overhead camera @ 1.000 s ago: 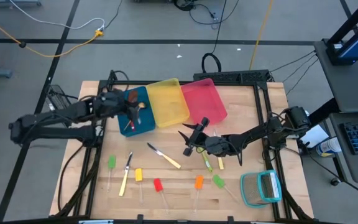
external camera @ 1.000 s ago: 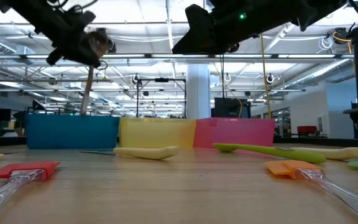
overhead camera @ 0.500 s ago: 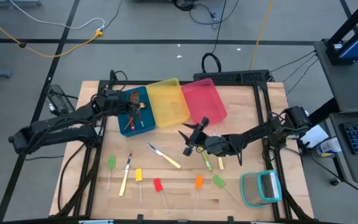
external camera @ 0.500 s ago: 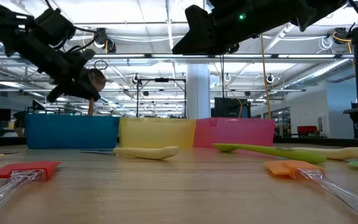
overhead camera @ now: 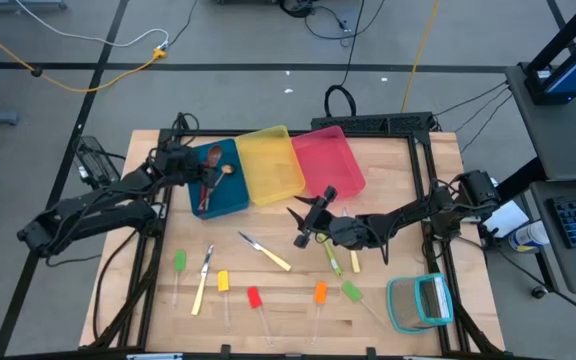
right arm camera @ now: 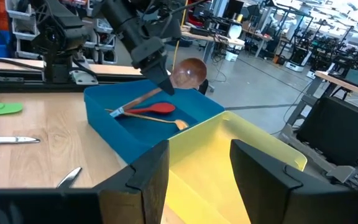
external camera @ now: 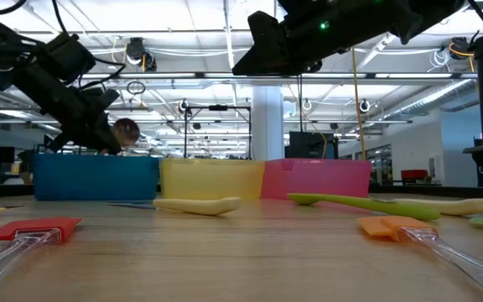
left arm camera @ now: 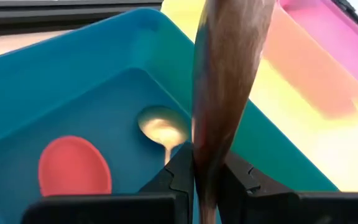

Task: Pick & Place Kitchen Items
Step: Put the brown serving spoon into the blue bin, then put the green serving spoon into the blue bin

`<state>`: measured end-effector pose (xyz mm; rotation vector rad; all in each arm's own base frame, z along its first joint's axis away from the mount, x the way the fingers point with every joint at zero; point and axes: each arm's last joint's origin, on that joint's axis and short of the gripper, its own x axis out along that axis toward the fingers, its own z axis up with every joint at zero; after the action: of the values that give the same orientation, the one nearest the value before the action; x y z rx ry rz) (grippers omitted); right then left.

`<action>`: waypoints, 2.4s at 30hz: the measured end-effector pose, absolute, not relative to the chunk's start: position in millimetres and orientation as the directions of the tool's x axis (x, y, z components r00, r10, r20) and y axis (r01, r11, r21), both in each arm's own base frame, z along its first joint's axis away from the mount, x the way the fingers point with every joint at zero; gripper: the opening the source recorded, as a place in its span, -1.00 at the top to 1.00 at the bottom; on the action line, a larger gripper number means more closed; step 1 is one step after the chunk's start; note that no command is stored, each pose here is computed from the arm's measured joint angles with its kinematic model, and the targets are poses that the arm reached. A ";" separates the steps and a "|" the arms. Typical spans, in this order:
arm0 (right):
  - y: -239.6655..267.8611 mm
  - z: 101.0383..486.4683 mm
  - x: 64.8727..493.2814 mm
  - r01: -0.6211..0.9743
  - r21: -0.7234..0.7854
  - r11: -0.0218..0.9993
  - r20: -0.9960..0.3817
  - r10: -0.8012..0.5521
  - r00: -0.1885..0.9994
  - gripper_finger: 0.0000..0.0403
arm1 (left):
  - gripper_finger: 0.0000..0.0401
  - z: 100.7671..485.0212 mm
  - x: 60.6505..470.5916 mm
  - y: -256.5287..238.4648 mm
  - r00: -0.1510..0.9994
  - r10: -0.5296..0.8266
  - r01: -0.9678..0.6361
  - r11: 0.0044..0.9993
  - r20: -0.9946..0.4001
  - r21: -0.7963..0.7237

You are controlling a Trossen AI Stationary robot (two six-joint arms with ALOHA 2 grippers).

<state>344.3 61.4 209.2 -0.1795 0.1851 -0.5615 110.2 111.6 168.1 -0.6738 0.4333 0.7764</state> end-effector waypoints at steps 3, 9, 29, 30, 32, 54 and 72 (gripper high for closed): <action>61.4 209.2 344.3 0.510 -0.219 0.832 -0.125 -0.542 0.831 0.17 | 0.81 166.8 109.3 113.4 0.633 0.497 -0.764 0.527 -0.594 -0.373; 61.4 209.2 344.3 0.510 -0.218 0.832 -0.125 -0.542 0.831 0.17 | 0.81 153.9 110.6 117.1 0.567 0.474 -0.800 0.510 -0.674 -0.315; 61.4 209.1 344.3 0.510 -0.218 0.832 -0.125 -0.542 0.831 0.17 | 0.63 128.9 118.9 131.0 0.433 0.493 -0.877 0.423 -0.755 -0.227; 61.4 209.1 344.3 0.510 -0.219 0.832 -0.125 -0.542 0.831 0.17 | 0.63 128.9 118.9 131.0 0.433 0.493 -0.877 0.423 -0.755 -0.227; 61.4 209.1 344.3 0.510 -0.219 0.832 -0.125 -0.542 0.831 0.17 | 0.63 128.8 118.9 131.0 0.433 0.493 -0.877 0.423 -0.755 -0.227; 70.5 200.1 340.4 0.482 -0.222 0.848 -0.196 -0.523 0.830 0.17 | 0.13 163.8 127.0 125.4 0.554 0.539 -0.812 0.519 -0.634 -0.268; 78.4 151.5 309.9 0.569 0.131 0.812 -0.677 -0.347 0.650 0.17 | 0.34 238.4 150.4 78.1 0.943 0.294 -0.332 0.841 -0.154 -0.427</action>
<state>309.9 78.4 151.5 0.3493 0.6861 -0.5323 150.4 78.1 238.4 -0.4664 0.0836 0.3308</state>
